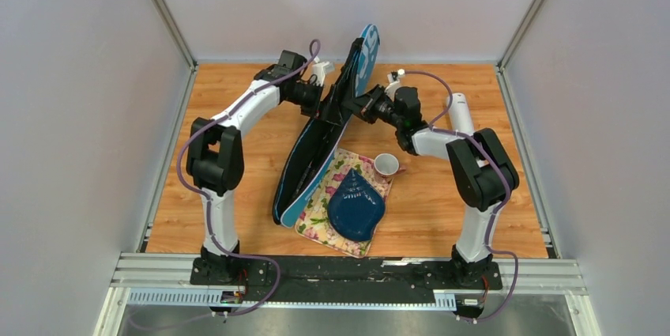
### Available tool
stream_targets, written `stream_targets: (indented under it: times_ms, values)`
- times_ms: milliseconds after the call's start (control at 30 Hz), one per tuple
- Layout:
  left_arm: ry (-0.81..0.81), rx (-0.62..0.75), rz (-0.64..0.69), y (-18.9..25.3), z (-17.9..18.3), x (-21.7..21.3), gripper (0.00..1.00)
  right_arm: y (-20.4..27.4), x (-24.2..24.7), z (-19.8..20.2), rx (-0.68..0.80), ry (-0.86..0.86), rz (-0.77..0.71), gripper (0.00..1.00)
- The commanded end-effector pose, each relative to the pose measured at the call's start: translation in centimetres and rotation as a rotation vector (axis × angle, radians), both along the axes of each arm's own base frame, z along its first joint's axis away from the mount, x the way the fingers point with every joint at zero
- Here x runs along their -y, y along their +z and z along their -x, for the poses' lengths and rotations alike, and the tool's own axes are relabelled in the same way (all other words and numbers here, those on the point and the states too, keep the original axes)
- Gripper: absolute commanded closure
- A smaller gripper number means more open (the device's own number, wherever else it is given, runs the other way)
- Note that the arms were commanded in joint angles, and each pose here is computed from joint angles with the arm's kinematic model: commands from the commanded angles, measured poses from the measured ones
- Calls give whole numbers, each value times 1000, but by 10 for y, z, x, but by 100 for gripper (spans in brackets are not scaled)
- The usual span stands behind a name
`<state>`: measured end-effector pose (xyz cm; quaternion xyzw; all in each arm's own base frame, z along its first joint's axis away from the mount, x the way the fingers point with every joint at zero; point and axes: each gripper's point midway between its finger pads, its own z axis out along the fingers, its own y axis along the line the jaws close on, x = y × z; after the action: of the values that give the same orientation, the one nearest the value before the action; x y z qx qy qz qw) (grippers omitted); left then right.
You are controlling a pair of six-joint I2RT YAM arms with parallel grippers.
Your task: Pack up the badminton gear
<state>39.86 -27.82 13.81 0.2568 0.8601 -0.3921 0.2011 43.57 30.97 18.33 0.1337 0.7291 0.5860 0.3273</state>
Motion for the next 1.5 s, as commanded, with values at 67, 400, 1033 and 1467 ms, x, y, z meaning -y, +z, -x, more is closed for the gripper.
stream_targets:
  times_ms: [67, 400, 1033, 1467]
  values:
    - [-14, 168, 48, 56, 16, 7, 3, 34, -8, -17, 26, -123, -94, 100]
    - [-14, 204, -196, 22, 31, 7, 7, 37, -13, -15, -89, -169, -105, 100]
    - [142, 444, -373, 27, 6, -25, 100, 53, 47, -12, 45, -118, 210, 45]
    - [120, 457, -377, 32, 8, -22, 100, 102, 66, -117, 130, -83, 226, 54]
